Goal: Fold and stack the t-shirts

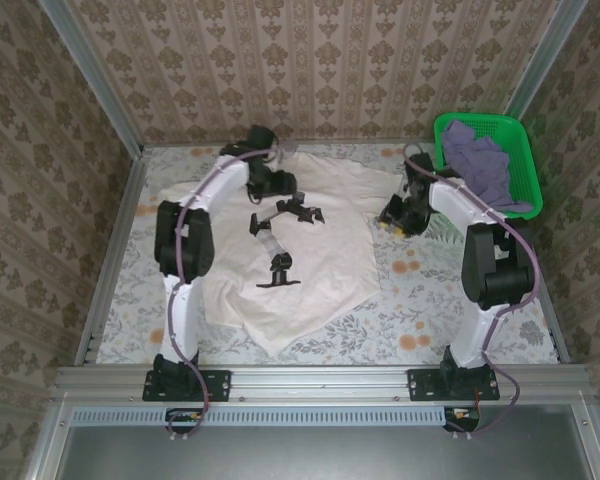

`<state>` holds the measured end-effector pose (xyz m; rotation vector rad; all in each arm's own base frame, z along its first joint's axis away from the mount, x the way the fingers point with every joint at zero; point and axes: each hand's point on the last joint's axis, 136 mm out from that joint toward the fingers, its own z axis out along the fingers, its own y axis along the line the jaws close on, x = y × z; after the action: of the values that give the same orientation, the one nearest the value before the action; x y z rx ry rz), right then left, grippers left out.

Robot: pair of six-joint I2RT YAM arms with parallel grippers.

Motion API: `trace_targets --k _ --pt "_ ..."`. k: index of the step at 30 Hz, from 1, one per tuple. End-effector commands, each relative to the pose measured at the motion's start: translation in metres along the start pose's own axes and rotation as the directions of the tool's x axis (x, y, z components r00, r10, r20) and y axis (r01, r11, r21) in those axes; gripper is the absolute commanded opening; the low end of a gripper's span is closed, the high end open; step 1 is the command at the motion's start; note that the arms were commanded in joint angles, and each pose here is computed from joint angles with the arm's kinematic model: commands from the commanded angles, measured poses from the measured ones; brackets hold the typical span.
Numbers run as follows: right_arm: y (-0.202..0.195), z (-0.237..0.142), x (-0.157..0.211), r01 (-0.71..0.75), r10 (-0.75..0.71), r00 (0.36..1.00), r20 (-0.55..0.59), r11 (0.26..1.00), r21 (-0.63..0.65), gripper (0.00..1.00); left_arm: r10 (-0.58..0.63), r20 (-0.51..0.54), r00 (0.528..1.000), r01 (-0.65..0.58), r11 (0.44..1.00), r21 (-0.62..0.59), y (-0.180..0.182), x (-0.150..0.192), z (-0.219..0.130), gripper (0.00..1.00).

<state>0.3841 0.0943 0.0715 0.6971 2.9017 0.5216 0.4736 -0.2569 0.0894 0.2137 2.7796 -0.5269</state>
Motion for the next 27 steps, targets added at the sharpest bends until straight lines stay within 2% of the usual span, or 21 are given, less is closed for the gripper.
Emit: trace_targets --k 1,5,8,13,18,21,24,27 --pt "0.019 0.016 0.037 0.009 -0.015 0.997 -0.071 0.997 -0.071 0.39 -0.024 -0.092 0.995 0.026 1.000 0.016 0.008 0.020 0.030 0.65" --pt "0.036 0.040 0.071 0.060 -0.069 0.988 -0.138 0.996 -0.067 0.38 -0.096 -0.130 0.987 0.084 0.992 -0.098 0.040 0.032 0.047 0.65" --pt "0.043 0.058 0.078 0.082 -0.085 0.983 -0.164 0.996 -0.025 0.37 -0.216 -0.124 0.969 0.186 0.959 -0.215 0.082 0.038 0.045 0.65" --pt "0.050 0.084 0.047 0.111 -0.100 0.985 -0.139 0.991 0.072 0.37 -0.406 -0.039 0.913 0.379 0.879 -0.291 0.150 0.048 0.025 0.65" --pt "0.098 0.107 0.002 0.125 -0.120 0.986 -0.116 0.992 0.031 0.42 -0.538 0.027 0.842 0.518 0.796 -0.314 0.199 0.059 0.002 0.65" --pt "0.137 0.099 -0.028 0.148 -0.148 0.986 -0.073 0.989 -0.013 0.49 -0.585 0.050 0.809 0.569 0.761 -0.311 0.213 0.063 -0.007 0.66" --pt "0.170 0.069 -0.049 0.209 -0.209 0.978 0.007 0.976 -0.059 0.58 -0.610 0.069 0.790 0.596 0.736 -0.321 0.222 0.063 -0.018 0.70" --pt "0.178 0.037 -0.058 0.275 -0.272 0.960 0.058 0.960 -0.056 0.64 -0.608 0.095 0.788 0.605 0.738 -0.299 0.222 0.057 -0.031 0.75"
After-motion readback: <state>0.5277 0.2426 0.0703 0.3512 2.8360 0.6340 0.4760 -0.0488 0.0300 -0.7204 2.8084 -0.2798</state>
